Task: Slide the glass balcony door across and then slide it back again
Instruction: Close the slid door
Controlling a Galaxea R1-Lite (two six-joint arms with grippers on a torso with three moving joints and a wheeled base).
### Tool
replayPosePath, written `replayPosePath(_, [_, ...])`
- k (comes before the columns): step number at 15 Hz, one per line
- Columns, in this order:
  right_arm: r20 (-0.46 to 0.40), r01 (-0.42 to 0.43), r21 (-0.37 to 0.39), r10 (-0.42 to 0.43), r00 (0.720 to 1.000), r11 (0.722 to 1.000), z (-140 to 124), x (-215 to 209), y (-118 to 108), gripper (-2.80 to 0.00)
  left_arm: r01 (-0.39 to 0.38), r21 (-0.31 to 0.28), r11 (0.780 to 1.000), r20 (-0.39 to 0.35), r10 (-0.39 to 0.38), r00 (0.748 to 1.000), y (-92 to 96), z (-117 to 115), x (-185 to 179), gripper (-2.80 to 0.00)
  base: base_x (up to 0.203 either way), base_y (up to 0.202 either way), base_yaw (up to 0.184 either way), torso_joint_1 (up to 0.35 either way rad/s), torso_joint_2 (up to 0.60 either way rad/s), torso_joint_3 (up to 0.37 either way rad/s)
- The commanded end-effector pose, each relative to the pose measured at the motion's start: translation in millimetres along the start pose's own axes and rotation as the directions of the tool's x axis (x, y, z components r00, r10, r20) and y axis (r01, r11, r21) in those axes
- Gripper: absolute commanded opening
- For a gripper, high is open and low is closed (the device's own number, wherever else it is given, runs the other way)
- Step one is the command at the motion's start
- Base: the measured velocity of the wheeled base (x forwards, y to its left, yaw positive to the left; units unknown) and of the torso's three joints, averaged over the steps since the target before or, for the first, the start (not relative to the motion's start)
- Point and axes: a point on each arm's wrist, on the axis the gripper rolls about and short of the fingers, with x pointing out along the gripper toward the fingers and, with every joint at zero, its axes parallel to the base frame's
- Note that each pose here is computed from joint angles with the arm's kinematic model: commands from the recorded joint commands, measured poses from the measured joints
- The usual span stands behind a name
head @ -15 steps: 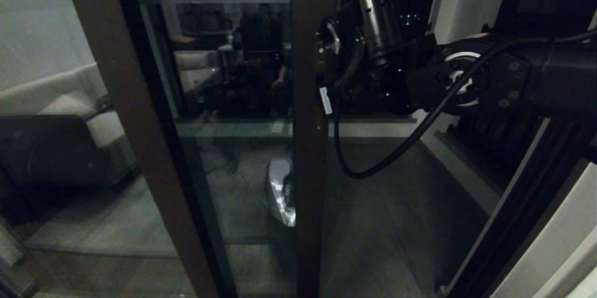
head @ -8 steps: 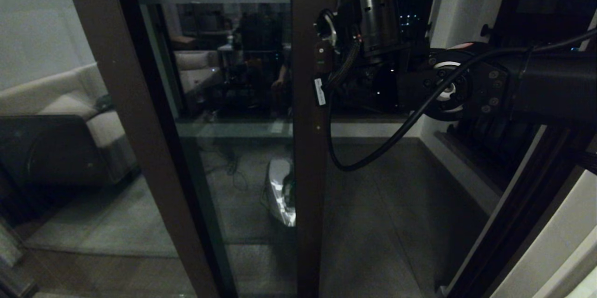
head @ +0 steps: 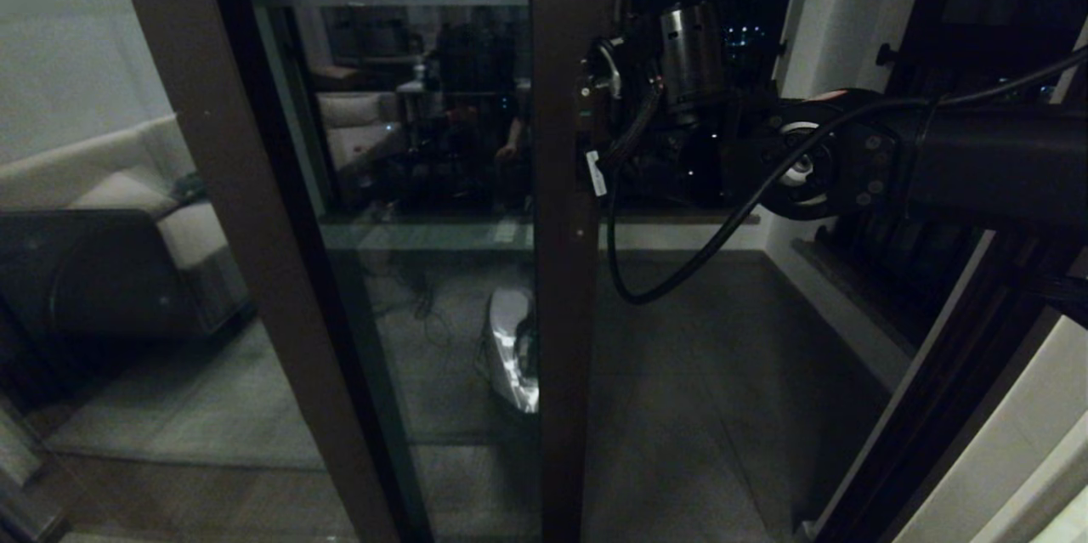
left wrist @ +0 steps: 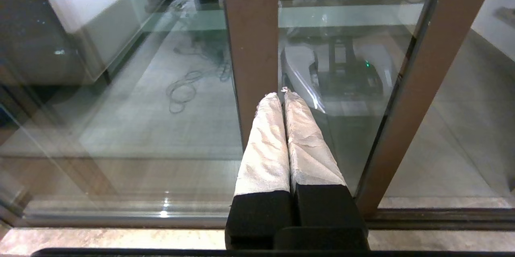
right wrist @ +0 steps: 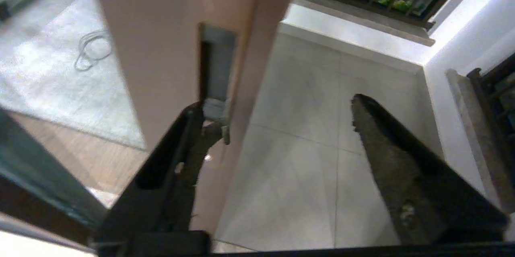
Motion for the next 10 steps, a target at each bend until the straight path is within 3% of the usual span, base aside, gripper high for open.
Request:
replayPosePath(1, [0.009,0.009,0.005,-0.009,1.0,1.0,-2,6,0,0.0,0.0,0.0,1.0,0.0,0.0,1.0,0.0,0,0,-2.8,0.0,0.0,0.0,0.0,0.0,0.0])
replayPosePath(10, [0.031,0.036,-0.02,-0.036,0.999,0.999,-11,26,-3,0.0,0.0,0.0,1.0,0.0,0.0,1.0,0.0,0,0,-2.8,0.0,0.0,0.0,0.0,0.0,0.0])
